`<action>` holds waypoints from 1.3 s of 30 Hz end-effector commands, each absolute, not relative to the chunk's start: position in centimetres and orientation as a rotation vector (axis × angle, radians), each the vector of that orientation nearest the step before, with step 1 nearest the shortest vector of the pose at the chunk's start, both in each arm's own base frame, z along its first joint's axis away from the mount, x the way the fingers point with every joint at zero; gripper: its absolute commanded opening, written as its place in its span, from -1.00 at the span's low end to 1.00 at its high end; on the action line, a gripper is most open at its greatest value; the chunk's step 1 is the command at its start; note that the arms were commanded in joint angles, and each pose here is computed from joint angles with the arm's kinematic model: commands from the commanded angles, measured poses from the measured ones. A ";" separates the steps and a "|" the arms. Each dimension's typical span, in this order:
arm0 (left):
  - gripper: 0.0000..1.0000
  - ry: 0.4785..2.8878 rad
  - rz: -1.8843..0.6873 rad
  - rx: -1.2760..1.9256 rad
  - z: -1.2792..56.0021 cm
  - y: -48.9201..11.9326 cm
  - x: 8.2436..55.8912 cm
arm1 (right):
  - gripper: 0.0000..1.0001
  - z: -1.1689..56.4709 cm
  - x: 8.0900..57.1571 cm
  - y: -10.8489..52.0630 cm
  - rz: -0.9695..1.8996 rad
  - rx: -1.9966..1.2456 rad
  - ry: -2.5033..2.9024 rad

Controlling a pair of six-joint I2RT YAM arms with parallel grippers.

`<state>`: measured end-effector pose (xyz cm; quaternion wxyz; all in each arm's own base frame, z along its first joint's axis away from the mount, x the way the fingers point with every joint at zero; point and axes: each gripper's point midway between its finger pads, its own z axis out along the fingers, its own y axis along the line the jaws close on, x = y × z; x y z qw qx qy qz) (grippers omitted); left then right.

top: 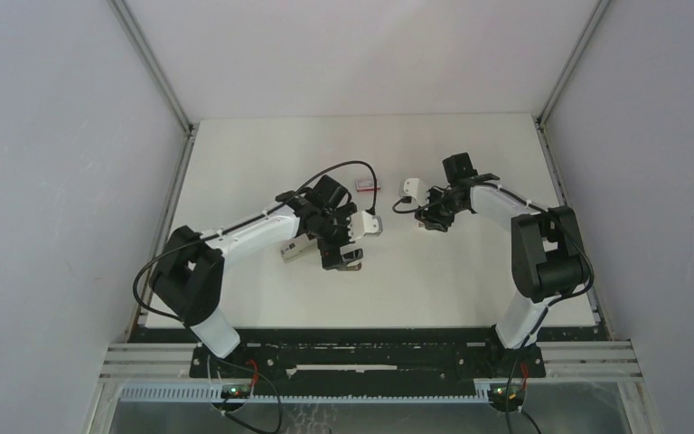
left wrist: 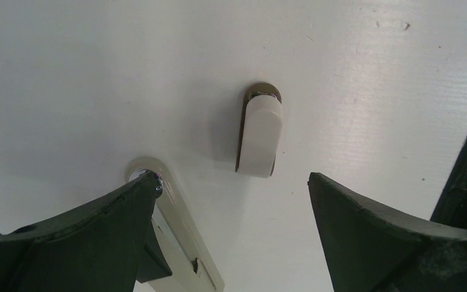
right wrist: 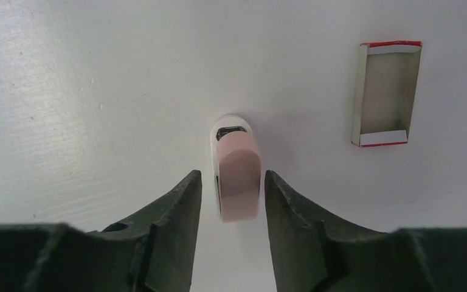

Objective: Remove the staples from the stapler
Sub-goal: Place the stapler at the center of the board, then pick up the stapler from the center of the board.

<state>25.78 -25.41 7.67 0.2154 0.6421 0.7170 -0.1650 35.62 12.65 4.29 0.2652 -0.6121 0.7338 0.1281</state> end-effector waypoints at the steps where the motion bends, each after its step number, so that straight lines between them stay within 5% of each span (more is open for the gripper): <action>1: 0.99 1.938 -0.396 1.719 9.5 -27.5 28.2 | -0.09 6.4 37.3 12.7 0.299 -1.634 1.923; 11: 0.99 1.932 -0.406 1.772 8.6 -28.4 27.7 | 0.47 13.3 36.0 12.1 0.309 -1.493 1.850; 18: 0.91 1.949 -0.433 1.813 7.5 -28.6 26.9 | 0.54 19.5 34.3 9.9 0.271 -1.309 1.821; 39: -0.30 2.005 -0.308 1.690 7.6 -29.1 28.6 | 0.70 28.2 28.0 9.4 0.197 -0.998 1.702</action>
